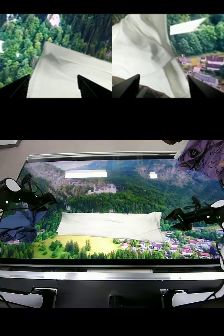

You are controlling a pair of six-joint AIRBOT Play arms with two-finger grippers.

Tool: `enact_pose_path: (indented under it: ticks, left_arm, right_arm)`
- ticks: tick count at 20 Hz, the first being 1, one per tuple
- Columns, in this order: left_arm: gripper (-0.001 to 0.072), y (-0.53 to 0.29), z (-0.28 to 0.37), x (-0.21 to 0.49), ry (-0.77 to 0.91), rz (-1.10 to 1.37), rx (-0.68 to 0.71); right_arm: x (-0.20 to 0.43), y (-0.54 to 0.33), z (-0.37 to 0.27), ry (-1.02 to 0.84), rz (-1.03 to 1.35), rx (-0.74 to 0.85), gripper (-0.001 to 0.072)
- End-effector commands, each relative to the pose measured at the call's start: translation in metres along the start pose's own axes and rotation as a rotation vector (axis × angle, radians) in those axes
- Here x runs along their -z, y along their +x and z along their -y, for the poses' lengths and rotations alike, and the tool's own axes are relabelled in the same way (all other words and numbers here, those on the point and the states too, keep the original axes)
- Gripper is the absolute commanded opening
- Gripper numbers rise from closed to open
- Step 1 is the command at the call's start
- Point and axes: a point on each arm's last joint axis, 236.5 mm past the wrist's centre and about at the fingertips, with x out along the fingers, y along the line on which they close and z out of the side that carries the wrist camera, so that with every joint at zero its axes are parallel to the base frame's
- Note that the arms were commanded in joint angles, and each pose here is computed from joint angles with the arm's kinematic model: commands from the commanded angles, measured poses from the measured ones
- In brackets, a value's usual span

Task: Fold the clothes and pants, and hang the long-sleeved shirts on hangers.

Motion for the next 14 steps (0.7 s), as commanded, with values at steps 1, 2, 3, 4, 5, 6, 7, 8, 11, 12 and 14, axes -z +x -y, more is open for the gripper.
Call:
enact_pose_path:
  ticks: [1, 2, 3, 4, 5, 6, 7, 8, 11, 12, 14]
  left_arm:
    - [0.0663, -0.005, 0.0, -0.002, 0.004, 0.005, -0.005]
    - [0.0663, -0.005, 0.0, -0.002, 0.004, 0.005, -0.005]
    - [0.0663, -0.005, 0.0, -0.002, 0.004, 0.005, -0.005]
    - [0.0663, -0.005, 0.0, -0.002, 0.004, 0.005, -0.005]
    - [0.0663, -0.005, 0.0, -0.001, 0.004, 0.0, -0.005]
    - [0.0663, -0.005, 0.0, 0.001, 0.004, -0.007, -0.006]
    - [0.0663, -0.005, -0.001, 0.003, 0.004, -0.015, -0.008]
    - [0.0663, -0.005, -0.001, 0.004, 0.004, -0.021, -0.009]
    - [0.0663, -0.004, -0.001, 0.004, 0.003, -0.022, -0.009]
    - [0.0663, -0.004, -0.001, 0.005, 0.003, -0.023, -0.007]
    - [0.0662, -0.004, 0.001, 0.005, 0.002, -0.024, 0.0]
  right_arm:
    - [0.005, 0.021, 0.004, -0.035, -0.072, -0.072, 0.0687]
    - [0.005, 0.027, 0.008, -0.035, -0.081, -0.075, 0.0687]
    - [0.004, 0.033, 0.009, -0.029, -0.088, -0.088, 0.0686]
    - [0.002, 0.038, 0.011, -0.023, -0.087, -0.098, 0.0686]
    - [-0.001, 0.041, 0.012, -0.019, -0.082, -0.105, 0.0685]
    - [-0.005, 0.044, 0.014, -0.017, -0.071, -0.106, 0.068]
    - [-0.008, 0.046, 0.014, -0.016, -0.059, -0.112, 0.0677]
    - [-0.01, 0.047, 0.011, -0.012, -0.05, -0.128, 0.0676]
    - [-0.007, 0.054, 0.002, -0.024, -0.065, -0.135, 0.0647]
    - [-0.002, 0.062, -0.004, -0.042, -0.083, -0.128, 0.062]
    - [0.01, 0.082, -0.012, -0.091, -0.124, -0.084, 0.0521]
